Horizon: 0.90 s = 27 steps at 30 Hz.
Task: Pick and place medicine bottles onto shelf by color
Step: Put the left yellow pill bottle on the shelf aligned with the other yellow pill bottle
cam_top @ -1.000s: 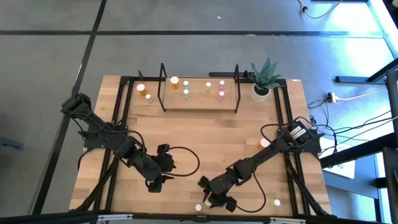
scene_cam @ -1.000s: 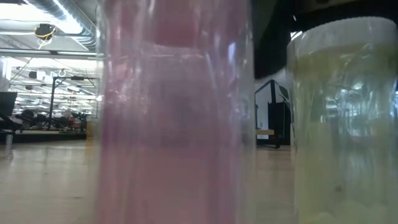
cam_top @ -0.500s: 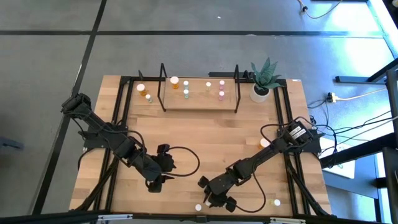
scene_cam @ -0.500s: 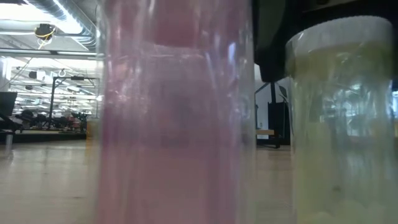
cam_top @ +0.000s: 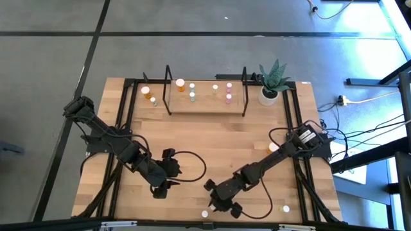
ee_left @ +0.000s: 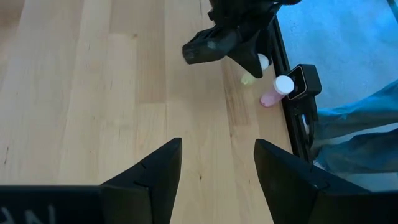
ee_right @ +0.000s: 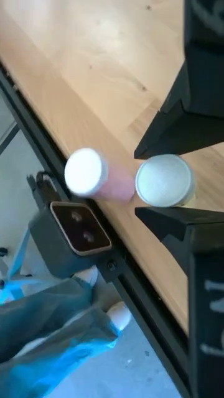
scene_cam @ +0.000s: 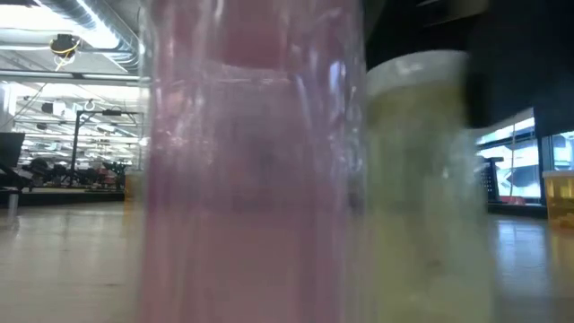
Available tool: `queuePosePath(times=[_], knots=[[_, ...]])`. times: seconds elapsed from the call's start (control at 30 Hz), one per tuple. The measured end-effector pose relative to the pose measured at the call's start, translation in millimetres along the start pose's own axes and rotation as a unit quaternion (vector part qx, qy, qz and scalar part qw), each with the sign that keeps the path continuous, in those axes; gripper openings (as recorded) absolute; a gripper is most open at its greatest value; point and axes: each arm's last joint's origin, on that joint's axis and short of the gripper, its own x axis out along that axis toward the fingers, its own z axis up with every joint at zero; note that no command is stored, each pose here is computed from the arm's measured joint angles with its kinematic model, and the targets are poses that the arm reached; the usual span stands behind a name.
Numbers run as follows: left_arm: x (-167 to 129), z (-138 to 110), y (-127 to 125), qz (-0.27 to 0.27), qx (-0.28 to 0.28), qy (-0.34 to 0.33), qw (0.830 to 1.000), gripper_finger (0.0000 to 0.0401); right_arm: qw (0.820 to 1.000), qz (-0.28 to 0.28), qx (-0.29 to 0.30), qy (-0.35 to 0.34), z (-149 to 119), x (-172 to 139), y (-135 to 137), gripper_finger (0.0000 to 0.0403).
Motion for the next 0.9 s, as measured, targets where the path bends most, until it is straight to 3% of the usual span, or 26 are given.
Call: queuePosePath(times=[0.27, 0.67, 0.9], knots=[[0.0, 0.0, 0.0, 0.000, 0.001, 0.000, 1.000, 0.0194, 0.991, -0.052, 0.122, -0.001, -5.3, -6.1, -26.3, 0.0114], [-0.2, -0.7, -0.4, 0.000, 0.002, 0.002, 1.000, 0.0194, 0.979, -0.111, 0.164, -0.041, 14.3, -20.4, -64.9, 0.0115], [-0.3, 0.1, 1.0, 0.026, 0.000, -0.013, 1.000, 0.0194, 0.976, -0.127, 0.178, -0.002, 38.0, -35.7, -85.0, 0.0116]])
